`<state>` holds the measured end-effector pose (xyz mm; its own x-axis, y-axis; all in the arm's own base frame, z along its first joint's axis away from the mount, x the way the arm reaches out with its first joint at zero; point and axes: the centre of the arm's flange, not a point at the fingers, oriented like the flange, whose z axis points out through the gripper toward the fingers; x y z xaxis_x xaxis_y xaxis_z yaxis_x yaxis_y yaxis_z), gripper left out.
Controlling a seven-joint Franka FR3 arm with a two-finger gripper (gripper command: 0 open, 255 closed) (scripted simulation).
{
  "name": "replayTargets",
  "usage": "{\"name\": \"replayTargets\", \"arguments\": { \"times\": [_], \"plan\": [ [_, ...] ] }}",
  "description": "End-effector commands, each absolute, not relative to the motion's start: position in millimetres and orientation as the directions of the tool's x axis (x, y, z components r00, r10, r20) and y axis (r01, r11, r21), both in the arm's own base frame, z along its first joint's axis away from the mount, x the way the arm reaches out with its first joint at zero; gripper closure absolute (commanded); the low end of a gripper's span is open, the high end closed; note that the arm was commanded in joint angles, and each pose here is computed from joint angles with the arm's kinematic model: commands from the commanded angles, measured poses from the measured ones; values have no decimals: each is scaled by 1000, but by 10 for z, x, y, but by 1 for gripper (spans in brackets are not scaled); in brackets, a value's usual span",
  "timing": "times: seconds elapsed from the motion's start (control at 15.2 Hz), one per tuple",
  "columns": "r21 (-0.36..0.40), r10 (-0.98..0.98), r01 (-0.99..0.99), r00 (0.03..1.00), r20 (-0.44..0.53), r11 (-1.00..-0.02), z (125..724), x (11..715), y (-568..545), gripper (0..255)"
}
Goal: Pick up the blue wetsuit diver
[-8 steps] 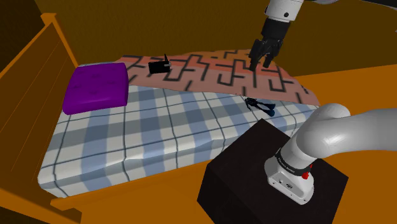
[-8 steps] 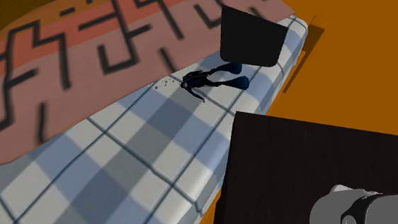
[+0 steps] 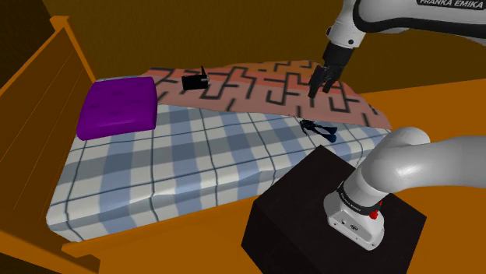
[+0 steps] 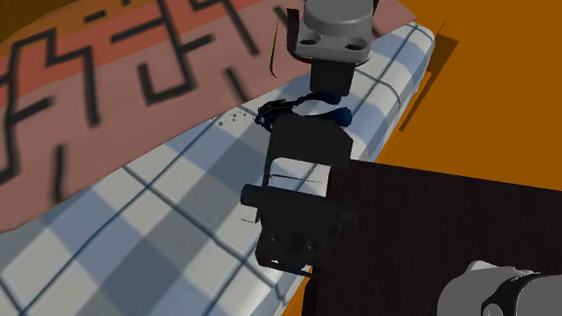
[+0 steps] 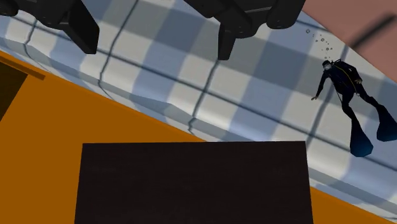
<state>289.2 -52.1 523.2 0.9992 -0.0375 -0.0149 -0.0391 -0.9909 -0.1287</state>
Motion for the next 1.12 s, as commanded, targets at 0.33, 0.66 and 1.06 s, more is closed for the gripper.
{"name": "replayTargets", "arguments": {
  "times": [0.33, 0.66, 1.06],
  "plan": [
    [-128, 10, 16, 999, 43, -992, 4547, 2899, -1150, 0],
    [-126, 42, 53, 996, 83, -991, 4063, 2946, -1592, 0],
    [-122, 81, 97, 988, 130, -988, 3485, 3047, -2121, 0]
  ]
}}
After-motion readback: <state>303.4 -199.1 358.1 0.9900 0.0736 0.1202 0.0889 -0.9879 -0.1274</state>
